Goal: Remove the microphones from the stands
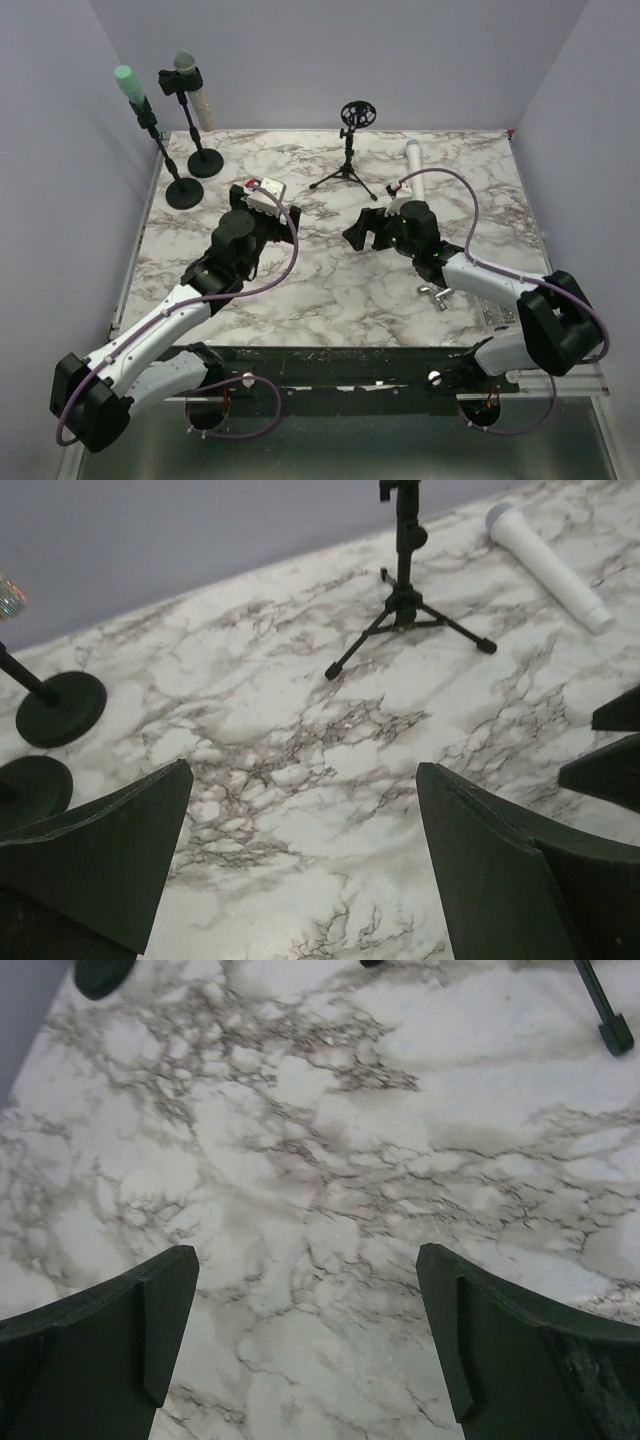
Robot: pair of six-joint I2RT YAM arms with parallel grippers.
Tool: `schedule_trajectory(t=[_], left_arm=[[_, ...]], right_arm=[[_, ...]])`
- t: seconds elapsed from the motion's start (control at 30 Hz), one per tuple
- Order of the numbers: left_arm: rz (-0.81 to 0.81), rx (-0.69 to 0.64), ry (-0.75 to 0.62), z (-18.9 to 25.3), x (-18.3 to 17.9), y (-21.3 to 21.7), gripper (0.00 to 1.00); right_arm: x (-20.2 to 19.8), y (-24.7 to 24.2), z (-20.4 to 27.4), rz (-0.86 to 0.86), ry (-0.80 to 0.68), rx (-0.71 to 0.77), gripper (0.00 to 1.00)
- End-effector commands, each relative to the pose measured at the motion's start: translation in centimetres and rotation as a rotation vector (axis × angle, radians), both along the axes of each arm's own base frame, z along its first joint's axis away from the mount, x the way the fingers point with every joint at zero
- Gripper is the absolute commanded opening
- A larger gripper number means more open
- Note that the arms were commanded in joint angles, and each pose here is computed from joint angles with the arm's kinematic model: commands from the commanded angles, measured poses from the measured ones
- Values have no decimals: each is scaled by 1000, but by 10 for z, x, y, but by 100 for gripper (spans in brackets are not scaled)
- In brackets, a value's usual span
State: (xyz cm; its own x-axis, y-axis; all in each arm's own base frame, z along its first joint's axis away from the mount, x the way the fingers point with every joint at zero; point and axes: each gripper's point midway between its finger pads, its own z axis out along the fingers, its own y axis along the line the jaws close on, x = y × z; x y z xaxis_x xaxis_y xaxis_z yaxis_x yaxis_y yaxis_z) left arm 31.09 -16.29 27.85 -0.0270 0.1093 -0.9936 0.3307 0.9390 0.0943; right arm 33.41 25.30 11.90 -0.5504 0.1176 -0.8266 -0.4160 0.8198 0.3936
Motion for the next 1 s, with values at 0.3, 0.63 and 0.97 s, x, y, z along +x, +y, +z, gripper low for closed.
schedule_trajectory(t=[0.3, 0.63, 0.97], left_arm=[[399, -144, 171, -46, 87, 98, 98], [519, -183, 79, -17, 143, 201, 99], [562, -49, 80, -39, 194, 251, 98]], right_arm=[[-35, 17, 50, 164, -76, 147, 100], [-47, 27, 55, 218, -48, 225, 100], [-50, 31, 52, 236, -29, 244, 100]])
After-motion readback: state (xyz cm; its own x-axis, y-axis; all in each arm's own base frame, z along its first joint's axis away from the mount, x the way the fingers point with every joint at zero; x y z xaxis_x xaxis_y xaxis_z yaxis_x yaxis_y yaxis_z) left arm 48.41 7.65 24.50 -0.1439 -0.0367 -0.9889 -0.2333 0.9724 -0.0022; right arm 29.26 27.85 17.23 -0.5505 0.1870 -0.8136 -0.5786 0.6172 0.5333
